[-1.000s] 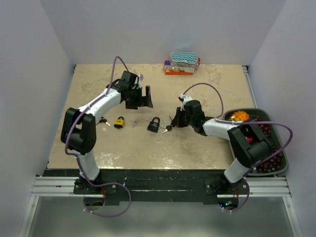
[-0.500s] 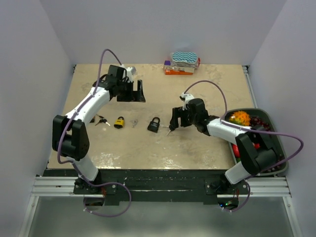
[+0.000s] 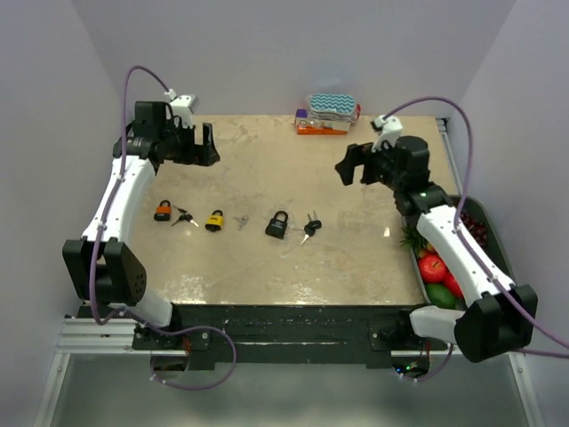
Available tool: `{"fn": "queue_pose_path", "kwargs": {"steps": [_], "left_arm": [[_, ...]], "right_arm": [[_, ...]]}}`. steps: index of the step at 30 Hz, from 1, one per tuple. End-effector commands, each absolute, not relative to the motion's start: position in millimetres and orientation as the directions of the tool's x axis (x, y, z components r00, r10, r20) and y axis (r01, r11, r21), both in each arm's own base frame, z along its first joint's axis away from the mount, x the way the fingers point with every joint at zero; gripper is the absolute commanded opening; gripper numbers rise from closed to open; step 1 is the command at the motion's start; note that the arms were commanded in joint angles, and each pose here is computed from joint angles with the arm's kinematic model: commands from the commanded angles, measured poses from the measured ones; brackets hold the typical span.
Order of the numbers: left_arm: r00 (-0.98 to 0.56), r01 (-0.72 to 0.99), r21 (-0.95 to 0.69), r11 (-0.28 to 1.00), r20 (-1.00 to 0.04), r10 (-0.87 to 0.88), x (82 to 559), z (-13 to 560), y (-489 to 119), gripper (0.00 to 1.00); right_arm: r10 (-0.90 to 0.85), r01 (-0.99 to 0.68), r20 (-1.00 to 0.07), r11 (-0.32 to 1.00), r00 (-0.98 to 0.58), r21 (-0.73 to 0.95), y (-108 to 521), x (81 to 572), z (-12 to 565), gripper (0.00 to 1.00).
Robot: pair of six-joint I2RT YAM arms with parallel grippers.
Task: Lock with the key
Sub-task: Reset both arms
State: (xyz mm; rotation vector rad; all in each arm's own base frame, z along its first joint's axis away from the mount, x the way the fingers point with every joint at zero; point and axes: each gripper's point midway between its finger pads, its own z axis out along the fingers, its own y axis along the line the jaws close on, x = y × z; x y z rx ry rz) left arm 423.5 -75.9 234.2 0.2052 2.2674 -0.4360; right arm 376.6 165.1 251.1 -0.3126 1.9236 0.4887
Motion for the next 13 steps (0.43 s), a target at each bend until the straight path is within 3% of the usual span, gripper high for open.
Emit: {"fn": "queue_pose_path", "kwargs": {"steps": [1,7,13], "left_arm": [[-0.581,0.392,-0.072,0.917,-0.793,0.186,394,240,-72,0.99],[-0.588,0.411,-0.041,0.911,-0.776,0.23,346,204,-78,0.99],[-0.578,0.394,-0.036,0.918,-0.786,0.217,333,200,-75,0.99]], "right_arm": [[0.018,-0.356,-0.925,0.92,-0.379,0.164,111,357,272,0.99],[0.032,-0.329,-0.912,0.927,-0.41,0.18,93,309,250,0.99],[0.04,-0.34,-0.923,0.923,-0.383,0.181,92,286,252,0.99]]}}
